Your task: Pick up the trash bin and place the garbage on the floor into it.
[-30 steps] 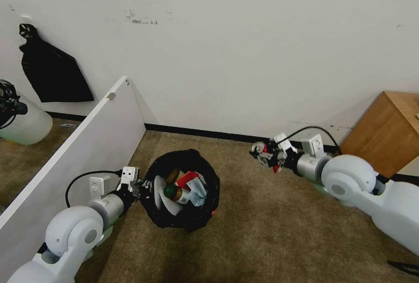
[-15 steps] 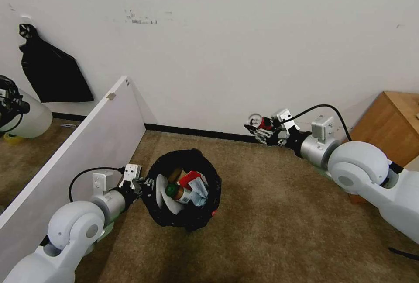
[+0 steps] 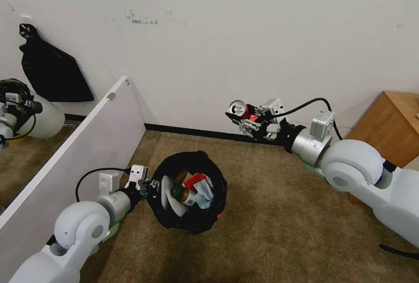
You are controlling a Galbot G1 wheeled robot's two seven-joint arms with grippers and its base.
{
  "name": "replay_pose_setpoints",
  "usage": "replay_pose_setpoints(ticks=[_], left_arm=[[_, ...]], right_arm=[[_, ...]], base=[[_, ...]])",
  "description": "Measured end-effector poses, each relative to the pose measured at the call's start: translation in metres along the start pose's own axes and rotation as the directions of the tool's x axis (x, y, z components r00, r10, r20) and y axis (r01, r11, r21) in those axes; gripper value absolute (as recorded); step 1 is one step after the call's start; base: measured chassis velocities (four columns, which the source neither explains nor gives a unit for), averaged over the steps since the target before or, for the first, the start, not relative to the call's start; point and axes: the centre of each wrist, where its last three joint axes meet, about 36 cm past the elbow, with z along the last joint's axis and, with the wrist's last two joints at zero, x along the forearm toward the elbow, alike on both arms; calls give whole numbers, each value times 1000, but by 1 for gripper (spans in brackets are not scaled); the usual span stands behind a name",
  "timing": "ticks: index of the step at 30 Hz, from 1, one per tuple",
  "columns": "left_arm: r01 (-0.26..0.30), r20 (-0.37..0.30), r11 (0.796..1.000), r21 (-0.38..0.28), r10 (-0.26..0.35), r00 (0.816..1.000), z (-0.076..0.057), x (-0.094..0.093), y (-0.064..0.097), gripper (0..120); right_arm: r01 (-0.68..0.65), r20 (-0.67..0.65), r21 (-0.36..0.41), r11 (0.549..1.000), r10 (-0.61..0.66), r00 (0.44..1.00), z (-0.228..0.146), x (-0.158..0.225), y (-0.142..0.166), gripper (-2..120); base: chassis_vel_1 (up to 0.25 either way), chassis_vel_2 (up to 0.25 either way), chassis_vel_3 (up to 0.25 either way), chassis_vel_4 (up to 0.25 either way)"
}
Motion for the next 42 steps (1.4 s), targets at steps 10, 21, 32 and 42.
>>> replay_pose_setpoints(ticks=[10,21,32,42], left_arm=[[-19,13,1000,2,19,1000,-4,-14,-10,0],[-22,15,1000,0,22,1000,-6,-21,-14,0],[-25,17,1000,4,25,1000,-4,-25,-20,0],[-27,17,1000,5,27,999,1,-21,-26,0]], right_arm=[[93,28,-15,996,-93,995,-2,-9,15,42],[284,64,-23,958,-282,957,9,-4,34,42],[365,75,-37,930,-362,929,15,0,47,42],[386,71,-49,921,-382,921,24,-4,54,42]], base=[[0,0,0,0],[0,0,0,0],[0,0,0,0],[0,0,0,0]])
